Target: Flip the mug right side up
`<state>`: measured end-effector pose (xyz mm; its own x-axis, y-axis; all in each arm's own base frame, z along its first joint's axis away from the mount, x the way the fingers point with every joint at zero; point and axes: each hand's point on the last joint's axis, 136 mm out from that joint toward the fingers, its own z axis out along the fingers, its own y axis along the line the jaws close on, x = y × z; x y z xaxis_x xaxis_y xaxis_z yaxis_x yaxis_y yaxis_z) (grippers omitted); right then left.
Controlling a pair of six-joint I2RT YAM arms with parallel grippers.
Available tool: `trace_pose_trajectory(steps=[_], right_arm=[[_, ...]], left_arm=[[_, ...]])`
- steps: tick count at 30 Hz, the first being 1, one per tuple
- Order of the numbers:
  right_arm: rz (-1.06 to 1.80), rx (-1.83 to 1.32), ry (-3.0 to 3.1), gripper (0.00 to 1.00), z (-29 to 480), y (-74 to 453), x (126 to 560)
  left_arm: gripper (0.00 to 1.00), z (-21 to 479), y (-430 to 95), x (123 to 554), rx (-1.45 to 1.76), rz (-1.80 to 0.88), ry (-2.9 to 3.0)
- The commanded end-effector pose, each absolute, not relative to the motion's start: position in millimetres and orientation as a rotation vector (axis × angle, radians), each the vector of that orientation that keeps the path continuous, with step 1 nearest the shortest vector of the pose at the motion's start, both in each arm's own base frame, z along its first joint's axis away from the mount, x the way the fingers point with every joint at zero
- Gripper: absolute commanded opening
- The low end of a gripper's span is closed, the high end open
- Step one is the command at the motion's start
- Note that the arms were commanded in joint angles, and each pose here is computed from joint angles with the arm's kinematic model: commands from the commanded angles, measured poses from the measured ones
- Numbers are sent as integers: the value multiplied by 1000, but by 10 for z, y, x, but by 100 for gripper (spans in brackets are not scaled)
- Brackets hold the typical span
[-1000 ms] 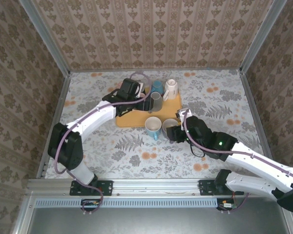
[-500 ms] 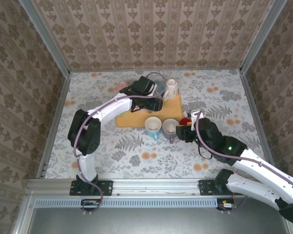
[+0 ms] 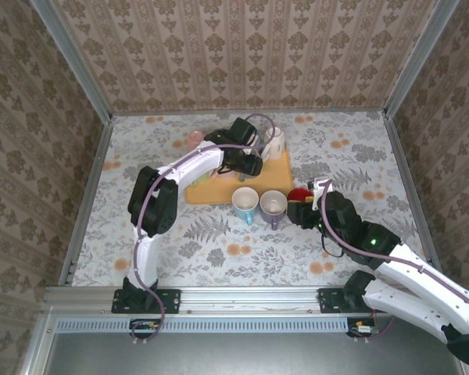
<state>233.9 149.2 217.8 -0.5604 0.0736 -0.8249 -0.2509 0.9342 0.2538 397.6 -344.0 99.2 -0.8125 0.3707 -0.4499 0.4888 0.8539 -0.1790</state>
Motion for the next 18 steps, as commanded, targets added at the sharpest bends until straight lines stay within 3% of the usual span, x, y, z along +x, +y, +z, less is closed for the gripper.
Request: trace_pose_trajectory(steps=[1, 7, 16, 18], right_arm=[[492, -75, 2089, 56, 2256, 1506, 2347], [550, -31, 2086, 57, 2276, 1526, 2361], [614, -4, 2106, 57, 2217, 1585, 2352], [616, -1, 2109, 57, 2208, 1580, 2345]], left_arm=[[56, 878, -3346, 3956, 697, -305, 2666], [41, 791, -3319, 4005, 734, -239, 2672], [3, 1002, -3351, 4077, 715, -256, 2614], [0, 1073, -3350, 4075, 707, -269, 2602]])
